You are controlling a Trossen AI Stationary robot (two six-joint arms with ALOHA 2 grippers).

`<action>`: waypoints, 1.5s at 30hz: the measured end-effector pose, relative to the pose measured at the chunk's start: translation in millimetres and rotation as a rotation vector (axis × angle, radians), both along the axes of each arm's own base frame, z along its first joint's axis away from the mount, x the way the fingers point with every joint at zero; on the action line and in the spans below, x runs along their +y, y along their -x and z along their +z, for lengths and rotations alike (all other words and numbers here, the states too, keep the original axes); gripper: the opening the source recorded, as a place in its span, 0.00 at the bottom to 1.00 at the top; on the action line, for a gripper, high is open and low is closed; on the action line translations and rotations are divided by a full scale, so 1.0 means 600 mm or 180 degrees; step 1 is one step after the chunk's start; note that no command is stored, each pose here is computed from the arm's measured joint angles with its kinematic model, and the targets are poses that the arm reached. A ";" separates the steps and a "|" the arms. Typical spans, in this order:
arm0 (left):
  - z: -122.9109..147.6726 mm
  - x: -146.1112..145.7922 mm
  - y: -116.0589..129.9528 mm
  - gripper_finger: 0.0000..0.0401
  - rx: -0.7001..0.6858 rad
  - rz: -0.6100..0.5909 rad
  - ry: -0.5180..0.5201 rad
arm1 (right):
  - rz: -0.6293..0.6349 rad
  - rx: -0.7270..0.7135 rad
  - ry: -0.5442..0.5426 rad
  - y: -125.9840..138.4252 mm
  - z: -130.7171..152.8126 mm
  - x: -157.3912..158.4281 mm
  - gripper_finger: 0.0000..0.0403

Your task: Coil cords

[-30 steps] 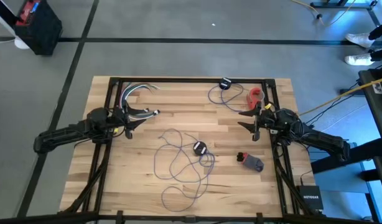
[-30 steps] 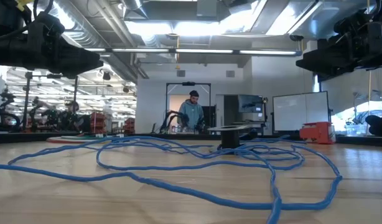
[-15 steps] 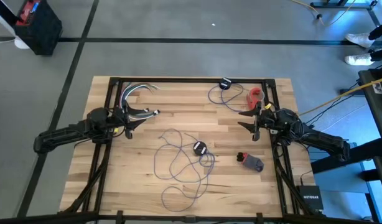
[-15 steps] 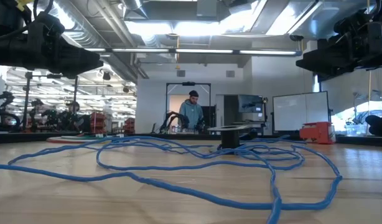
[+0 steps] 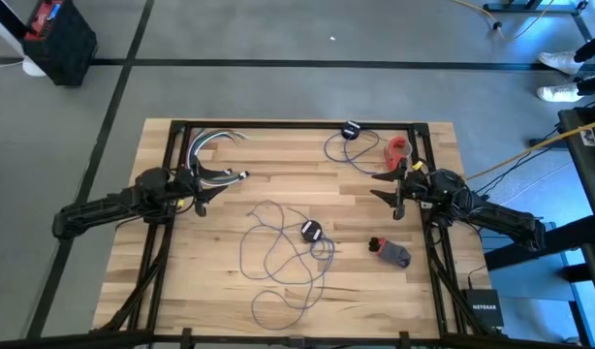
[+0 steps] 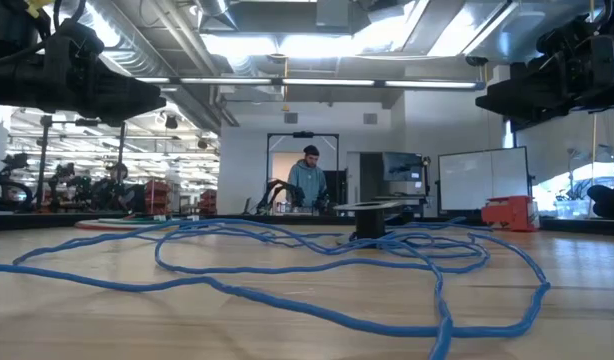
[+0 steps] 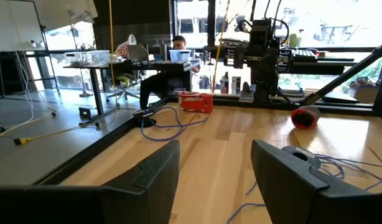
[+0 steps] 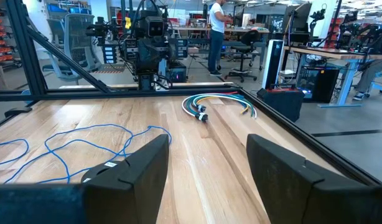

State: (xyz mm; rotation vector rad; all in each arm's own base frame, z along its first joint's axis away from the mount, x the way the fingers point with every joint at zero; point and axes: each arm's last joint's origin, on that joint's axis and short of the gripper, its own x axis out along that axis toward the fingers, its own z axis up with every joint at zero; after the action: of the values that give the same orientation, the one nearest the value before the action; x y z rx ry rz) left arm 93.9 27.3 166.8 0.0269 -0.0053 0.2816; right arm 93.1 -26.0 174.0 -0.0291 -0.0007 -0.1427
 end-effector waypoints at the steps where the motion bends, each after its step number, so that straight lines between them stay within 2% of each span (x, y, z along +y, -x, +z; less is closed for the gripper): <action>1: 0.000 0.000 0.000 0.48 -0.0001 0.0001 0.0000 | 0.0000 0.0001 0.0000 0.000 0.000 0.000 0.55; 15: 0.000 0.000 0.000 0.48 0.0000 -0.0001 0.0000 | -0.0001 -0.0001 0.0008 0.000 0.000 0.000 0.55; 21: 0.000 0.000 0.000 0.48 0.0000 -0.0001 0.0000 | -0.0278 -0.0192 0.0821 0.002 0.018 -0.003 0.55; 29: 0.000 0.000 0.000 0.48 -0.0001 0.0000 0.0000 | -0.0322 -0.0188 0.0832 0.002 0.017 -0.004 0.55; 32: 0.000 0.000 0.000 0.48 0.0000 -0.0001 0.0000 | -0.0291 -0.0172 0.0645 0.001 0.015 -0.004 0.55; 37: 0.000 0.000 0.000 0.48 -0.0003 -0.0001 -0.0001 | -0.0070 -0.0287 -0.0068 0.001 0.014 -0.001 0.55; 39: 0.000 0.000 0.000 0.48 -0.0018 -0.0001 0.0017 | -0.0027 -0.0365 -0.0170 0.001 0.017 0.000 0.55; 42: 0.003 0.000 0.000 0.48 -0.0120 -0.0009 0.0196 | 0.0021 -0.0607 -0.0326 0.002 0.028 0.000 0.55; 45: 0.012 0.000 0.001 0.48 -0.0389 -0.0030 0.0468 | 0.0082 -0.0801 -0.0710 0.004 0.035 0.001 0.55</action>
State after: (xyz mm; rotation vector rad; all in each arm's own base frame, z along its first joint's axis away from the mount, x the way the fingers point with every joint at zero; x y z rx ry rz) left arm 93.5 27.2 174.0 -0.1365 -0.1059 0.2732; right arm 90.9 -25.5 195.1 0.2118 -0.2362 -0.1193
